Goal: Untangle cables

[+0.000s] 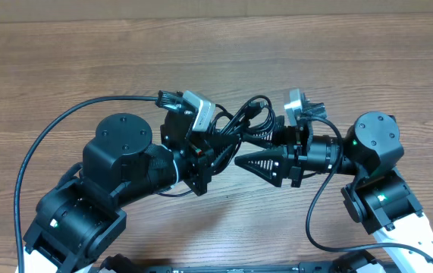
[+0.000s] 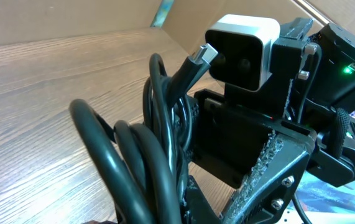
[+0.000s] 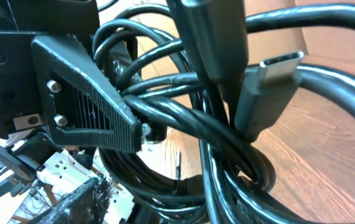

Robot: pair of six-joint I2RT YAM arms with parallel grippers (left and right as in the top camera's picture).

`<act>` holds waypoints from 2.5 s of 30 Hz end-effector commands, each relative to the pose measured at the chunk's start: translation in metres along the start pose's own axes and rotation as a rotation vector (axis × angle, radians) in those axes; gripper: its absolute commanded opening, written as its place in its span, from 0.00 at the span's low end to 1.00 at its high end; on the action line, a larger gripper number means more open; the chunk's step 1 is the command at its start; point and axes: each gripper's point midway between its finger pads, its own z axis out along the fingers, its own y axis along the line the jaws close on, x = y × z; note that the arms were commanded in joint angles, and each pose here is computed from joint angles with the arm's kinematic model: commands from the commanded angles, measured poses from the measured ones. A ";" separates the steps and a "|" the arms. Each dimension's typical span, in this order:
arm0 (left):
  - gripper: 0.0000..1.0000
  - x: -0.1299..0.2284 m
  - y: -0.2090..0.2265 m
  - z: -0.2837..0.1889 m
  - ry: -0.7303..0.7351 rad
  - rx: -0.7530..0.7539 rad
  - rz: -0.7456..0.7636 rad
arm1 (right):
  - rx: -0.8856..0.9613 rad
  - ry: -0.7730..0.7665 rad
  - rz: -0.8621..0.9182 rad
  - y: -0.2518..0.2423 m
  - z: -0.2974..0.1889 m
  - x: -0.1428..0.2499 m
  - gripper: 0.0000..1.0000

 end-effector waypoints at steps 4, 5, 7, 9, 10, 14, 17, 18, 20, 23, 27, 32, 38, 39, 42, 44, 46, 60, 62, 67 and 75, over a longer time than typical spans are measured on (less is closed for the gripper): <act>0.04 0.008 -0.026 -0.003 0.049 0.137 0.005 | 0.063 -0.050 -0.012 -0.011 0.000 -0.013 0.63; 0.04 0.007 -0.026 -0.003 0.047 0.138 0.006 | 0.061 -0.049 0.000 -0.011 0.001 -0.012 0.65; 0.04 0.006 -0.027 -0.003 0.041 0.139 0.009 | 0.025 -0.035 -0.006 -0.004 0.001 -0.011 0.66; 0.04 0.003 -0.027 -0.002 0.031 0.144 0.015 | -0.012 -0.017 -0.009 0.002 0.001 -0.008 0.66; 0.04 0.002 -0.028 -0.002 0.028 0.144 0.017 | -0.027 -0.011 -0.012 0.005 0.001 -0.007 0.66; 0.04 -0.001 -0.025 -0.001 0.015 0.125 0.019 | -0.071 0.012 -0.016 0.013 0.001 -0.003 0.66; 0.04 -0.003 -0.019 -0.001 0.001 0.091 0.019 | -0.102 0.024 -0.024 0.018 0.000 -0.001 0.66; 0.04 -0.003 -0.017 0.000 0.000 0.083 0.018 | -0.114 0.029 -0.027 0.020 0.000 -0.001 0.66; 0.04 -0.003 -0.016 0.001 0.003 0.081 0.016 | -0.134 0.034 -0.038 0.024 -0.001 0.000 0.66; 0.04 -0.003 -0.013 0.005 0.009 0.070 0.012 | -0.168 0.043 -0.059 0.031 -0.002 0.000 0.66; 0.04 0.000 -0.007 0.014 0.027 0.056 0.001 | -0.187 0.052 -0.061 0.034 -0.002 0.002 0.66; 0.04 0.003 0.000 0.026 0.053 0.043 -0.012 | -0.196 0.057 -0.061 0.035 -0.002 0.003 0.60; 0.04 0.000 0.011 0.030 0.042 -0.008 -0.015 | -0.206 0.064 -0.061 0.037 -0.003 0.004 0.29; 0.04 -0.001 0.013 0.030 0.036 -0.022 -0.015 | -0.206 0.064 -0.061 0.037 -0.003 0.004 0.24; 0.04 -0.002 0.016 0.030 0.028 -0.042 -0.022 | -0.206 0.064 -0.061 0.037 -0.003 0.004 0.18; 0.04 -0.003 0.019 0.030 0.023 -0.056 -0.022 | -0.206 0.064 -0.059 0.037 -0.003 0.004 0.16; 0.04 -0.005 0.024 0.029 0.012 -0.087 -0.022 | -0.205 0.065 -0.057 0.037 -0.003 0.004 0.15; 0.04 -0.004 0.050 -0.001 -0.039 -0.282 -0.027 | -0.204 0.064 -0.058 0.036 -0.003 0.004 0.11; 0.04 -0.004 0.050 -0.002 -0.045 -0.281 -0.064 | -0.204 0.064 -0.060 0.036 -0.003 0.004 0.06; 0.04 -0.002 0.050 0.002 -0.039 -0.276 -0.117 | -0.206 0.060 -0.069 0.037 -0.003 0.003 0.04; 0.04 0.002 0.046 0.015 -0.001 -0.233 -0.130 | -0.209 0.055 -0.082 0.038 -0.003 0.001 0.04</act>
